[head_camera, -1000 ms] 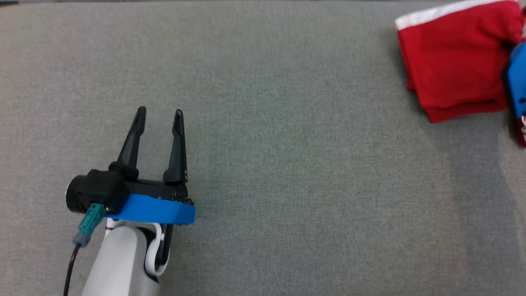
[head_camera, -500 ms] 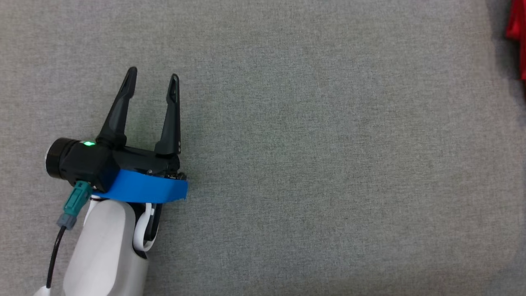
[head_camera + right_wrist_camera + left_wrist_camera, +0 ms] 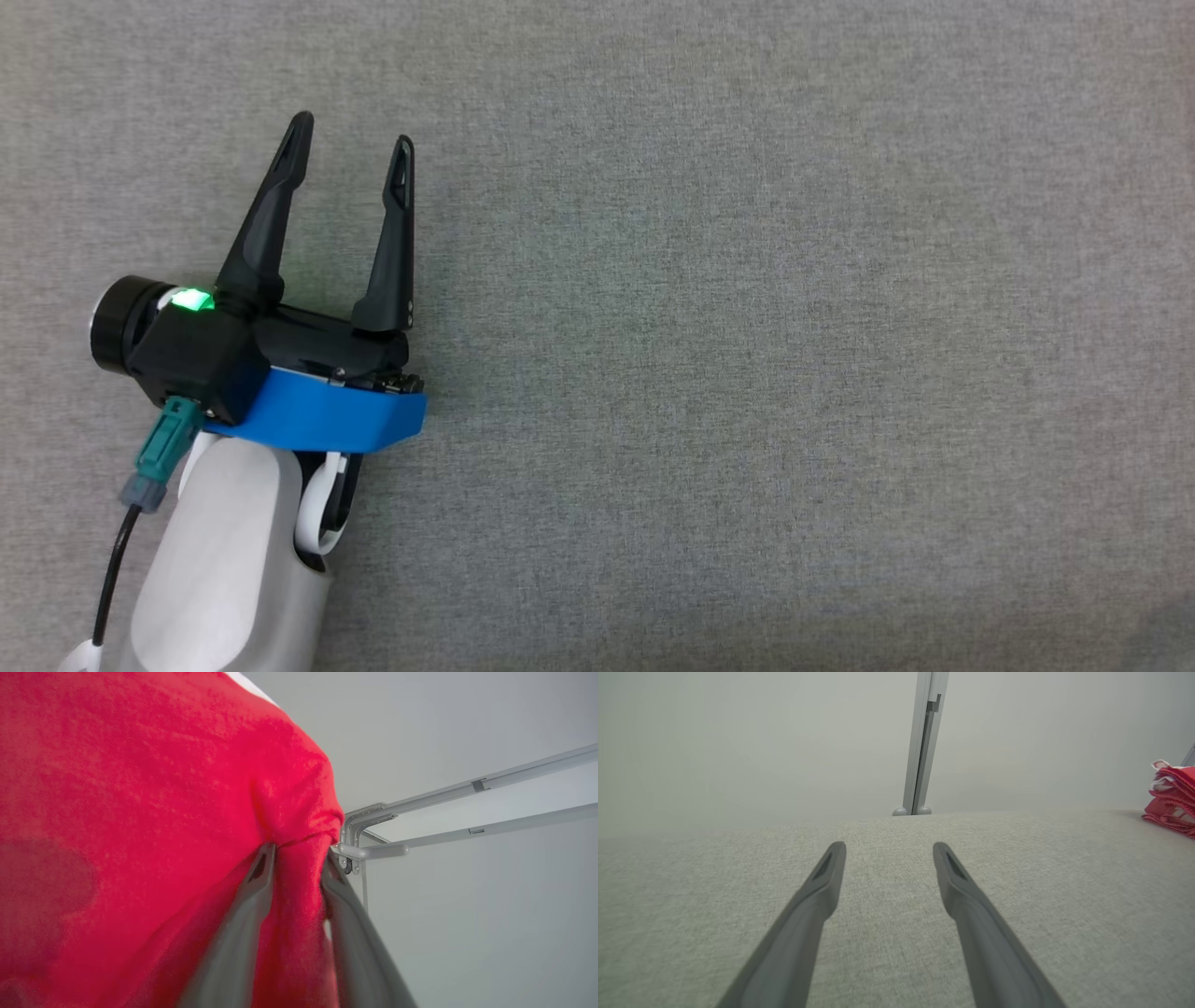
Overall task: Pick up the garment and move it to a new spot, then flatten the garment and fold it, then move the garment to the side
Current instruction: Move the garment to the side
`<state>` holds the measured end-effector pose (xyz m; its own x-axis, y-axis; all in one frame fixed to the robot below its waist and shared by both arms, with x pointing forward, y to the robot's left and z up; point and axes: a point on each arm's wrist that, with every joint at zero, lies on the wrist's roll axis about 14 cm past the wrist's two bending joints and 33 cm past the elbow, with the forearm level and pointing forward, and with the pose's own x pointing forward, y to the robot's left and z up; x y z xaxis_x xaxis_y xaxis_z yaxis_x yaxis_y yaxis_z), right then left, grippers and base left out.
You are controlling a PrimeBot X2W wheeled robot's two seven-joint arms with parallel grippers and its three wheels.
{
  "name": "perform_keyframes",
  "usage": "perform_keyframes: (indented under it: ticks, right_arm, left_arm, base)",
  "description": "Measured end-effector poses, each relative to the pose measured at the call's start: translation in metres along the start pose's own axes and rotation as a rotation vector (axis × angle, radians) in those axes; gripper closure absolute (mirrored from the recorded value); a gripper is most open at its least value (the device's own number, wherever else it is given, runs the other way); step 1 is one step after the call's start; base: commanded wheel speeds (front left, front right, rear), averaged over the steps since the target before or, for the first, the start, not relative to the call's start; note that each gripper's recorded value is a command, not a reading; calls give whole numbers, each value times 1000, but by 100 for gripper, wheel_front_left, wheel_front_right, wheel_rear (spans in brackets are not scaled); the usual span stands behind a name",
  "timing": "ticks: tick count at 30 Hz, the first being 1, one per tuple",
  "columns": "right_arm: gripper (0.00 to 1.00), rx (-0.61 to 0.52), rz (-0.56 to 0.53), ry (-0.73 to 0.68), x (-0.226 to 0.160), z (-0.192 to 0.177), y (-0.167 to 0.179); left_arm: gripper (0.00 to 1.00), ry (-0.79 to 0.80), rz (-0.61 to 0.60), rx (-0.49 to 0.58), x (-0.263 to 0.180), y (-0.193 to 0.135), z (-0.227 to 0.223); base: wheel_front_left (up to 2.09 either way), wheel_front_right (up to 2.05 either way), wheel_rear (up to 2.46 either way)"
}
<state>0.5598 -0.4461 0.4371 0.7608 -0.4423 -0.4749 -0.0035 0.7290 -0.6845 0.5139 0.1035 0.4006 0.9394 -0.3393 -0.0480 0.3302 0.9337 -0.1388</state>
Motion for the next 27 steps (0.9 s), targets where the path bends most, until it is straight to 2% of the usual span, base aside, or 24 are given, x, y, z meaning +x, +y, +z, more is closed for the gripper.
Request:
perform_keyframes:
  ticks: [5, 7, 11, 13, 18, 21, 27]
  right_arm:
    - [0, 5, -41, -115, -11, 20, -4]
    - [0, 54, -50, -175, -20, 30, -3]
    - [0, 179, -5, -297, -44, 47, 23]
    - [0, 225, 12, -380, -63, 58, 31]
    - [0, 440, 56, -546, -119, 75, 58]
    - [0, 528, 100, -580, -151, 72, 78]
    - [0, 631, 176, -605, -206, 67, 102]
  left_arm:
    - [0, -12, 13, 1, -6, 1, 12]
    - [0, -18, 22, 2, -12, 1, 19]
    - [0, -23, 53, 0, -30, 2, 33]
    - [0, -31, 69, -6, -42, 2, 42]
    - [0, -67, 127, -9, -74, 7, 65]
    - [0, -57, 156, -17, -97, 7, 65]
    - [0, -51, 211, -26, -137, 10, 65]
  base:
    - [0, 0, 0]
    - [0, 0, 0]
    - [0, 0, 0]
    - [0, 0, 0]
    - [0, 0, 0]
    - [0, 0, 0]
    - [0, 0, 0]
